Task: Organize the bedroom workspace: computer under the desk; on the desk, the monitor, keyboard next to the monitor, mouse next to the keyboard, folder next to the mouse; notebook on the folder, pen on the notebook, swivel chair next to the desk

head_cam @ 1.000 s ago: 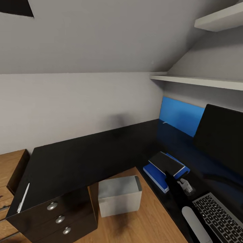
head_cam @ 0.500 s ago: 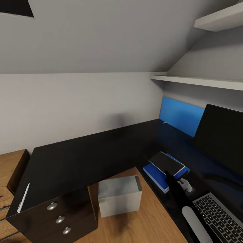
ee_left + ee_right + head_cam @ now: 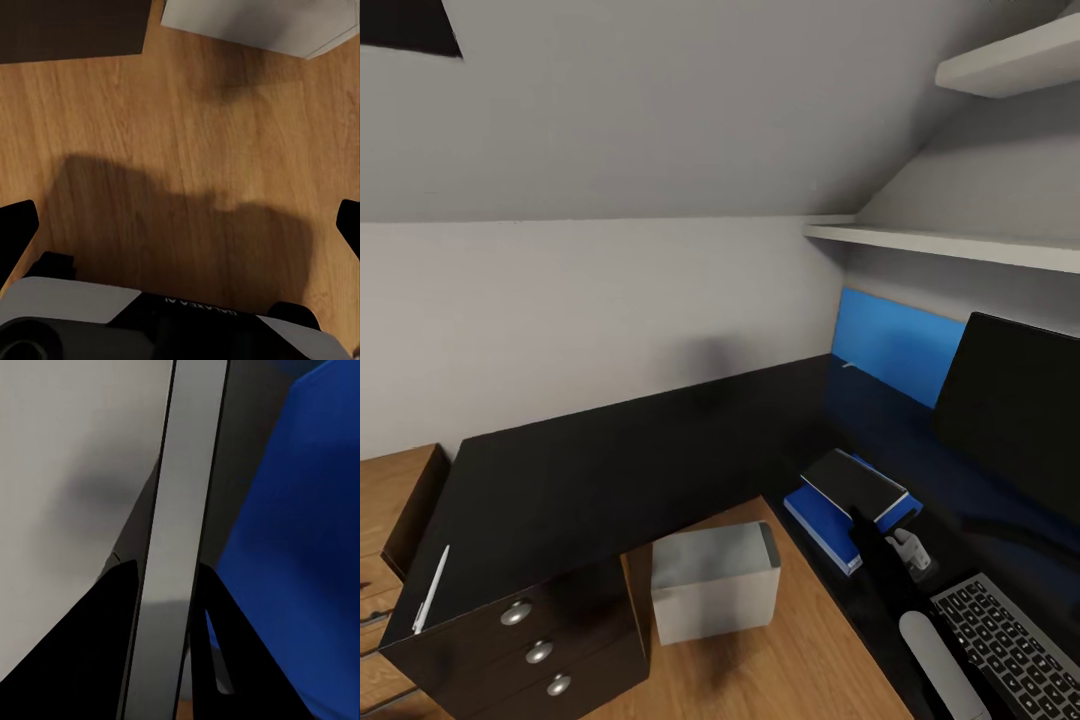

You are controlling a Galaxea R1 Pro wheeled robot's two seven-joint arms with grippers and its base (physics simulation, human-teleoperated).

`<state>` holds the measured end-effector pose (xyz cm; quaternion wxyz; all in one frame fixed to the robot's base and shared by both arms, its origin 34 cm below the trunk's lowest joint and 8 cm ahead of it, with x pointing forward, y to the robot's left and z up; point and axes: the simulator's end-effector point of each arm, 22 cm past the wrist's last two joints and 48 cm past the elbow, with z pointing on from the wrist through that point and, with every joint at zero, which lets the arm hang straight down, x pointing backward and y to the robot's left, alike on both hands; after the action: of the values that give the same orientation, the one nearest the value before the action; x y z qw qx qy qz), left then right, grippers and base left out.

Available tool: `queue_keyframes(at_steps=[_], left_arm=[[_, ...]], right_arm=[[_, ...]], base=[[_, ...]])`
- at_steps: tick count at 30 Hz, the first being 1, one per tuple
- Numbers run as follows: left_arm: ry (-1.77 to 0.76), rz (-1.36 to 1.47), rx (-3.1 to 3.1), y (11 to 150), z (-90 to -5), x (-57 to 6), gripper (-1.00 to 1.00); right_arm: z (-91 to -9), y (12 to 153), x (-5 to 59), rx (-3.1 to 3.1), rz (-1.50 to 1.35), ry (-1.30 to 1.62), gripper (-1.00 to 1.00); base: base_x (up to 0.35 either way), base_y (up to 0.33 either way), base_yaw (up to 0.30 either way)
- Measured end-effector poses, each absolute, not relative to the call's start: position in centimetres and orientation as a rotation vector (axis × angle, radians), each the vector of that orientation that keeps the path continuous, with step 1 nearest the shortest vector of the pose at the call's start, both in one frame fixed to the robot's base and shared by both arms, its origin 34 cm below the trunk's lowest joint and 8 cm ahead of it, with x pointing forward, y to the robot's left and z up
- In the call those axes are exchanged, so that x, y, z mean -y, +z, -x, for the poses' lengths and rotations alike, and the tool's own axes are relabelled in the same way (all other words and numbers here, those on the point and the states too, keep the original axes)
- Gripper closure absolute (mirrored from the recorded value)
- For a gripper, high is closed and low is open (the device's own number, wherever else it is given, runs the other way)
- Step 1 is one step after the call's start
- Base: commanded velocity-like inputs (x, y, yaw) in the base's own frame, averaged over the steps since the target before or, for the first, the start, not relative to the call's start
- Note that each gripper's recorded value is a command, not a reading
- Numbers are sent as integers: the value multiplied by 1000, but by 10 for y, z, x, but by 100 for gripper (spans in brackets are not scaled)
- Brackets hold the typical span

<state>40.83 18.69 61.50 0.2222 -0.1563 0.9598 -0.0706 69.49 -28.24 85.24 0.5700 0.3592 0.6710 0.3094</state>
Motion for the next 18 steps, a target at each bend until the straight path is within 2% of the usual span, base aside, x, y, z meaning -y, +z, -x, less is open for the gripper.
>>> queue_keyframes(at_steps=[18], left_arm=[[-193,434,-2653,624,-408,-188,-100]], right_arm=[[-694,861,281,-1578,-842,728,100]], base=[[0,0,0]])
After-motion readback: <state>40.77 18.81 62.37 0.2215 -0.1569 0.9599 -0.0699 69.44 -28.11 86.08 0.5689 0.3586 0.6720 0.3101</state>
